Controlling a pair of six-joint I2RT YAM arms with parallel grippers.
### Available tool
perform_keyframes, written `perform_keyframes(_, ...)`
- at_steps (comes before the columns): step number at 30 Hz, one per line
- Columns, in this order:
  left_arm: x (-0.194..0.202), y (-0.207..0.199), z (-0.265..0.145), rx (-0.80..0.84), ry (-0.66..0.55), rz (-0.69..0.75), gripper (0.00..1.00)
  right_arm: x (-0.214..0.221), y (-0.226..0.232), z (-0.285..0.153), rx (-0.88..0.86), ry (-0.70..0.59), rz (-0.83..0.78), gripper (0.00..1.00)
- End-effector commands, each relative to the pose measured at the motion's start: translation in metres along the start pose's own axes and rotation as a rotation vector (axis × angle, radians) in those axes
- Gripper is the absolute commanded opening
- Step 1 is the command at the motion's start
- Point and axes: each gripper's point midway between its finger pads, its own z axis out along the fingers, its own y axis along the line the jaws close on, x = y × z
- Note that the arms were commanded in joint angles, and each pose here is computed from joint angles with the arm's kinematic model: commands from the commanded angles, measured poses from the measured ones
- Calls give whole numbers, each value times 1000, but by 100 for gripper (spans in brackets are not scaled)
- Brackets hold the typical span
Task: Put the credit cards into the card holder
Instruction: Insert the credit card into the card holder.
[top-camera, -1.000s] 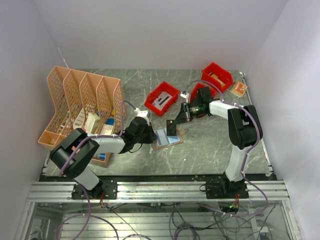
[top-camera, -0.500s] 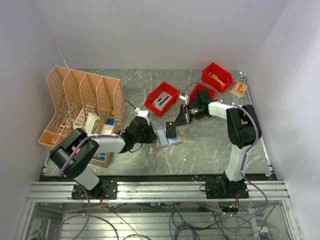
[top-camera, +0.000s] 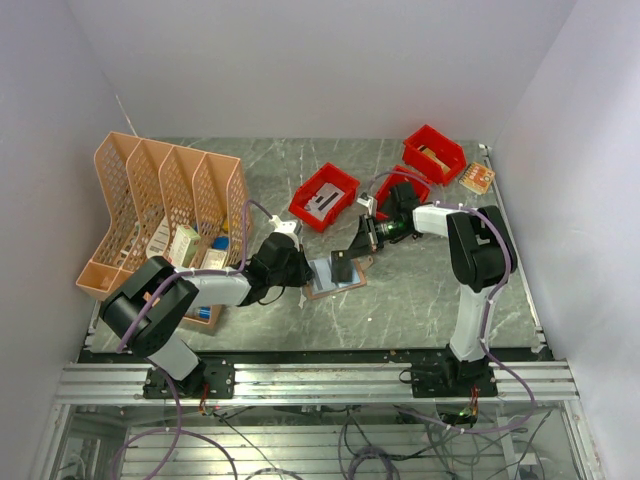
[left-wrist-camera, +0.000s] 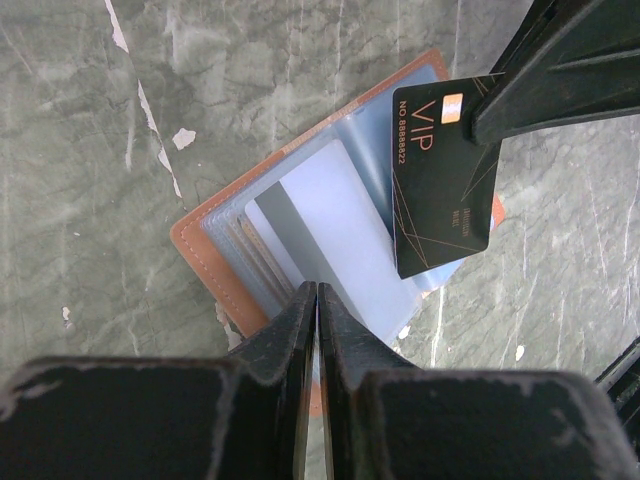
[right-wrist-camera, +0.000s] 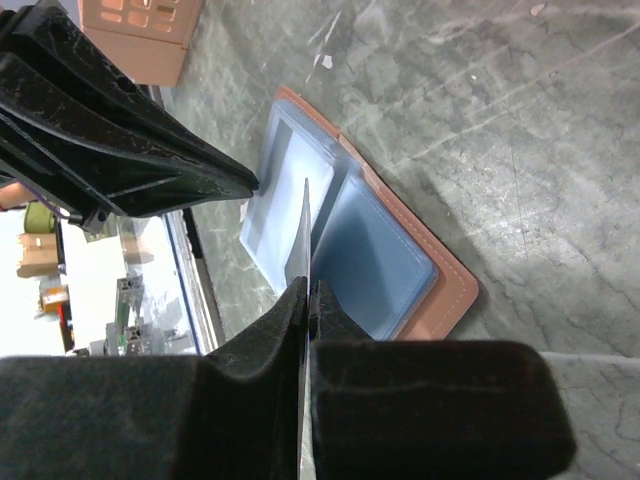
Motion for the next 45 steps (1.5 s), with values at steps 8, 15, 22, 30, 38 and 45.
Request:
perform_keyframes(8,10,14,0,-50,38,15,17,11,-14,5,44,34,16,0)
perform_keyframes(15,9,14,-1,-48,34,13,17,4,-16,3,86,-3,10,0)
perform_keyframes(22,9,13,-1,-45,32,10,17,-12,-12,0,105,-61,-10,0)
perform_keyframes(30,8,13,0,-42,33,11,17,-19,-12,-7,118,-93,-24,0)
perform_keyframes(38,7,11,0,-39,31,12,17,-23,-12,-8,125,-103,-31,0)
perform_keyframes(45,6,10,1,-36,34,17,17,-21,-13,-9,132,-104,-34,0)
